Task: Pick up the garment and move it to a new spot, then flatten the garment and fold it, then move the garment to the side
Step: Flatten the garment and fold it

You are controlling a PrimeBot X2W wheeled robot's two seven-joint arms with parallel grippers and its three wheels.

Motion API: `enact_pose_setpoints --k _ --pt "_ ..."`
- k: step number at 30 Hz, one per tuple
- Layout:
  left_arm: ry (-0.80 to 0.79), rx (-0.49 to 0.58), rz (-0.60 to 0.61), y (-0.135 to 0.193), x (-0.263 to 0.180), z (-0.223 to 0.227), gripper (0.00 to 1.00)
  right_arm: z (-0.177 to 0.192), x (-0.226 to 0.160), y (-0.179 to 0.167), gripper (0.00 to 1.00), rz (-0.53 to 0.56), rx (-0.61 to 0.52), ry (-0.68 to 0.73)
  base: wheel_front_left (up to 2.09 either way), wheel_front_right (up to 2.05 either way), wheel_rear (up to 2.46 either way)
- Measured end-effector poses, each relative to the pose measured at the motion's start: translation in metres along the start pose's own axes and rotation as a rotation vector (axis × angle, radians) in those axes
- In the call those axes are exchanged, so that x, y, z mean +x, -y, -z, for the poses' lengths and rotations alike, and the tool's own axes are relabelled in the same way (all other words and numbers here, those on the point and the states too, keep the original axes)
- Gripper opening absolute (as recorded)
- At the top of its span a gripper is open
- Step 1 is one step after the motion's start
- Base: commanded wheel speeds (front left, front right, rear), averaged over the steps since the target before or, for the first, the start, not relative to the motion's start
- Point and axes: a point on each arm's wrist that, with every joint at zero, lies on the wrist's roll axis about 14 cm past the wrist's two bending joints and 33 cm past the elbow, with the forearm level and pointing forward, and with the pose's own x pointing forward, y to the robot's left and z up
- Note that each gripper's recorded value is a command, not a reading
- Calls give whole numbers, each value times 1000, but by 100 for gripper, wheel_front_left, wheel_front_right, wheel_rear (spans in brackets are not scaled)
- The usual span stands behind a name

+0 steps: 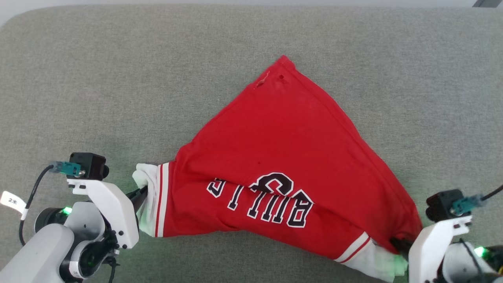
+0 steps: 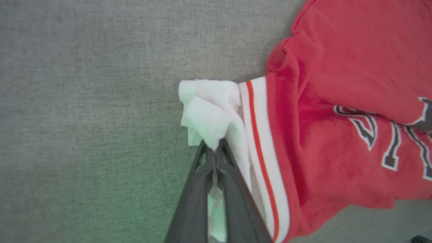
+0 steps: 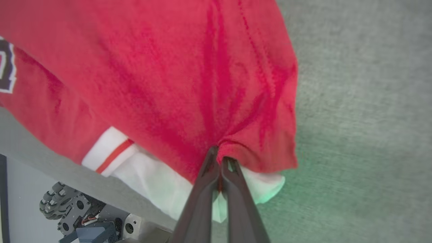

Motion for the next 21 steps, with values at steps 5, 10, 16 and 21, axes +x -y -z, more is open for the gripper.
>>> enact_pose_setpoints --k 5,10,16,21 --pt "-2 -6 2 0 1 1 0 5 18 8 96 35 33 51 0 0 0" --pt "7 -10 2 0 1 0 0 -3 17 1 100 18 25 95 0 0 0" --pt "26 -7 4 0 -3 -5 0 -35 -18 -8 100 10 -30 212 0 0 0" --pt "35 -14 1 0 -8 -4 0 -68 -52 -18 100 13 -77 350 0 0 0"
